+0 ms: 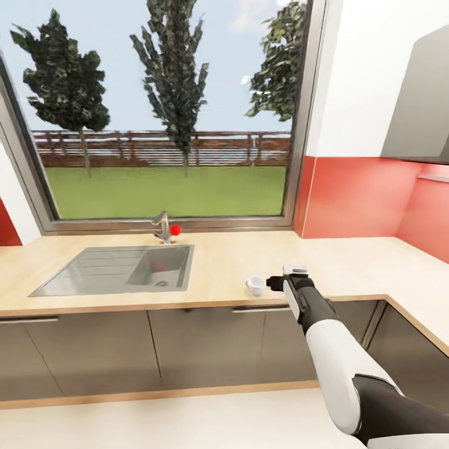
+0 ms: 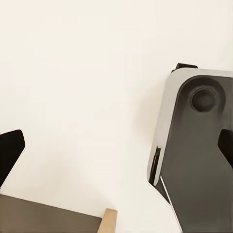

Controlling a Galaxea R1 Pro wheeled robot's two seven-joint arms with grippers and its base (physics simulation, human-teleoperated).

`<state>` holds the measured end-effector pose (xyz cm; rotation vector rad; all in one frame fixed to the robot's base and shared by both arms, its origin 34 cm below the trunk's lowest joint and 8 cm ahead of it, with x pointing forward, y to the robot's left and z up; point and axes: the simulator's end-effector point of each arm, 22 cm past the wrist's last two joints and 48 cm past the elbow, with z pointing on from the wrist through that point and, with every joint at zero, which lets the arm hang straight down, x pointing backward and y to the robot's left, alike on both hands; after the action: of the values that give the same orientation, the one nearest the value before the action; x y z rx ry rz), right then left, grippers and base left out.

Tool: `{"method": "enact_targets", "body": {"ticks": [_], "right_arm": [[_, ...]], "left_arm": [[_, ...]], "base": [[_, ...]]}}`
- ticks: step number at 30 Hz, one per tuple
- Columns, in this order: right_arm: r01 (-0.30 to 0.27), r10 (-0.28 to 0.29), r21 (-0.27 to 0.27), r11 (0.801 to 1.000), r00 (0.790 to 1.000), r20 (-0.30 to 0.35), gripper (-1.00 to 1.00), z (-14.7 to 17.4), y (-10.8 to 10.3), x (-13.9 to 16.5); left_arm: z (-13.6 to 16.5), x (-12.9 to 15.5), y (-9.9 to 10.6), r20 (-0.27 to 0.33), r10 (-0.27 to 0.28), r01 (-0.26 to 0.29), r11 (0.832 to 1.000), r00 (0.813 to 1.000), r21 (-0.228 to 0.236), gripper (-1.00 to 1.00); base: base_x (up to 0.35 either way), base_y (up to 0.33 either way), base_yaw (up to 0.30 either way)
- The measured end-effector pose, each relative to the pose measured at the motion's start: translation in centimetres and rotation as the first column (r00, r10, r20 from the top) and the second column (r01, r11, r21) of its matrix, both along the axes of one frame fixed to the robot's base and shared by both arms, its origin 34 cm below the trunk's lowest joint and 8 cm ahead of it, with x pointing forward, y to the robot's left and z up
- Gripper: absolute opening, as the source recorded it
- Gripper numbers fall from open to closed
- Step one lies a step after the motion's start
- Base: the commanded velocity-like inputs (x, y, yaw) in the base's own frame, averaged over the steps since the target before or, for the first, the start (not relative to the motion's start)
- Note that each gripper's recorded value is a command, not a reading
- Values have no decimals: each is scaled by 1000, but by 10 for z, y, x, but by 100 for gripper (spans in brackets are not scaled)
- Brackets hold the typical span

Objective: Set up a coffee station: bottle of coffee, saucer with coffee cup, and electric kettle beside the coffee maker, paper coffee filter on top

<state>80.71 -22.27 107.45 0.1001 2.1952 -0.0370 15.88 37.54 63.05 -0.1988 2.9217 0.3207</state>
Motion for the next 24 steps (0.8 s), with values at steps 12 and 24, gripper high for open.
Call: {"method": "enact_targets", "body": {"ticks": [12, 24], "right_arm": [[0, 0, -4, 1000, 1000, -3, 100, -1, -1, 0], [-9, 8, -8, 1000, 999, -48, 100, -22, 1, -7]], "left_arm": [[0, -7, 2, -13, 2, -2, 1000, 1000, 2, 100], [3, -13, 15, -28, 21, -19, 997, 999, 71, 100]], "base": [[338, 0, 0], [288, 0, 0]]}}
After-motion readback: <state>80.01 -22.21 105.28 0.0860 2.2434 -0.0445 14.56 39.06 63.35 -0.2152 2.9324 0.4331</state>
